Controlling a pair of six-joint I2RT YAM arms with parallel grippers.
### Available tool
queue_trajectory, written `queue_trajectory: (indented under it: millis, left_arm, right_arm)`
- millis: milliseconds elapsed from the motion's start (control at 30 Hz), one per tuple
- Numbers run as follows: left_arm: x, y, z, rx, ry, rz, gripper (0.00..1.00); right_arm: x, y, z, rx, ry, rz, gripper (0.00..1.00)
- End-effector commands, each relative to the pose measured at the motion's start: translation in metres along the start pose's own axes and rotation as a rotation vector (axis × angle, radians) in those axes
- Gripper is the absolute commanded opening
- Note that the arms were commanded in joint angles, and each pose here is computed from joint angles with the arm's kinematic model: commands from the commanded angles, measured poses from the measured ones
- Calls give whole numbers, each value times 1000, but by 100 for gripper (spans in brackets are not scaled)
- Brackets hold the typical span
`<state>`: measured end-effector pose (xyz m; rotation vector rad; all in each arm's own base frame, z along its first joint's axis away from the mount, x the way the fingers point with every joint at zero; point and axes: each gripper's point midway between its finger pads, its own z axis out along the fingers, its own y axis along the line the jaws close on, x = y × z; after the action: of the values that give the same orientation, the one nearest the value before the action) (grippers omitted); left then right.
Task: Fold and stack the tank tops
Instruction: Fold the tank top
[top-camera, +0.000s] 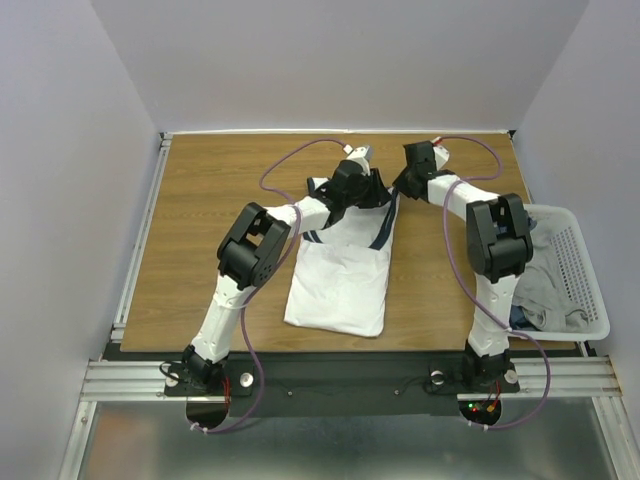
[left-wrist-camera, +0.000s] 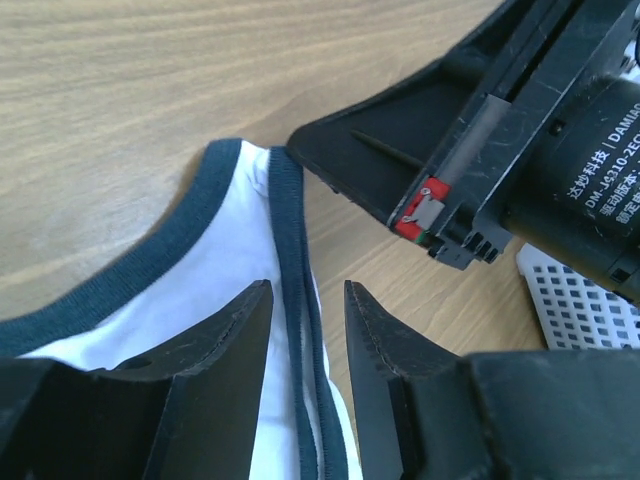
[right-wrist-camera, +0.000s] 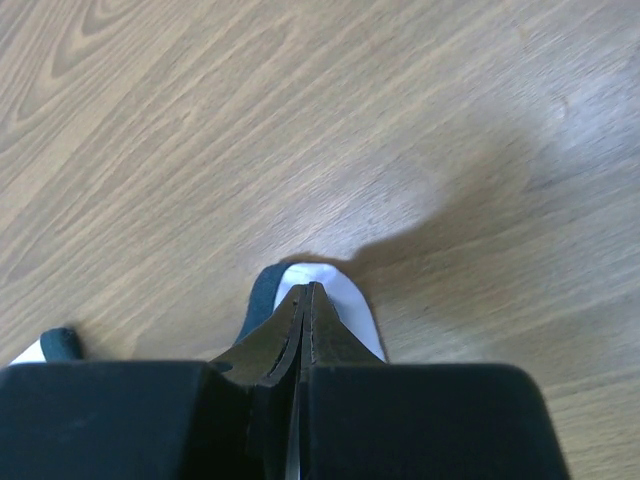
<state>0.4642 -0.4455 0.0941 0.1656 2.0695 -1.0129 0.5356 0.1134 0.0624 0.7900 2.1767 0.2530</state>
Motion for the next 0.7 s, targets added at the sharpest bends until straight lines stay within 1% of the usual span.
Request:
queue_trajectory:
  millis: [0, 100, 233, 400, 533, 667]
  left_arm:
    - [-22, -25, -7, 43, -65, 55, 46]
    - [-21, -29, -6, 49, -64, 75, 46]
    - [-14, -17, 1, -20, -40, 98, 47]
    - [-11, -10, 4, -79, -53, 120, 47]
    - [-2, -2, 10, -147, -38, 159, 46]
    - [-2, 4, 11, -205, -64, 181, 46]
  right_arm:
    - [-22, 28, -10, -36, -82, 21, 0]
    - [-19, 36, -9, -39, -81, 17, 1]
    - [-15, 38, -5, -31, -74, 15, 1]
    - [-11, 37, -1, -20, -67, 21, 4]
    - [-8, 38, 3, -20, -57, 27, 5]
    - [-5, 40, 3, -20, -55, 27, 5]
